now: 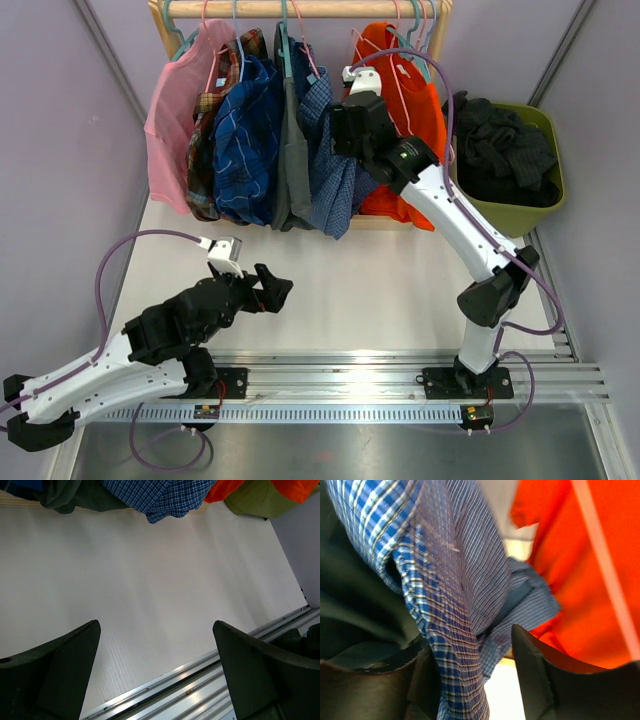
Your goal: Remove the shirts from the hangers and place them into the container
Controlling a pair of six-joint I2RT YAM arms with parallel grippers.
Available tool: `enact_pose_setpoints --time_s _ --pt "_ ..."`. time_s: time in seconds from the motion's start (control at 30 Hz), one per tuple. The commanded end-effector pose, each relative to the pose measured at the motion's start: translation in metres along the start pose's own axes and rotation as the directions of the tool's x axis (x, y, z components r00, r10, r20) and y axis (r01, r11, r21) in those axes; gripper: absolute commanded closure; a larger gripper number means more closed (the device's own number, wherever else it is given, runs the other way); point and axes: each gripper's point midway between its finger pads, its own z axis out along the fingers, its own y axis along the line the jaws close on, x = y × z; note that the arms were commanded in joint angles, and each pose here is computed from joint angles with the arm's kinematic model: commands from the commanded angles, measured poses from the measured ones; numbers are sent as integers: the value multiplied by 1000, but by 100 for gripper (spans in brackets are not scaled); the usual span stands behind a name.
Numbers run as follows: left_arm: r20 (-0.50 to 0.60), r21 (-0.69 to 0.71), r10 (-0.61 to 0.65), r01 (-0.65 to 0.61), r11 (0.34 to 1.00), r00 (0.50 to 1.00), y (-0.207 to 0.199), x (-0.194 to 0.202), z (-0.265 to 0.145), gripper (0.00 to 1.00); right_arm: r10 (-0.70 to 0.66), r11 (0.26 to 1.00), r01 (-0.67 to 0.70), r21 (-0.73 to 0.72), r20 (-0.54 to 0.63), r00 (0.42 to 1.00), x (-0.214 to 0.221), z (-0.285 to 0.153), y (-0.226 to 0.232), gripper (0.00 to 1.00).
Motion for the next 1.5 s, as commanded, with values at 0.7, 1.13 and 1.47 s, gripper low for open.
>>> enact_pose_setpoints --time_s 0.7,1.13,1.47 --pt "32 34 -5 4 999 999 -19 -19 5 1 -103 951 127 -283 98 990 -49 -38 33 62" --pt "40 31 -10 8 999 999 -16 -20 0 1 -116 940 113 -321 9 993 -26 -15 42 70" --pt "40 33 -9 7 999 999 -16 -20 0 1 -75 959 95 -267 85 994 -50 -26 29 100"
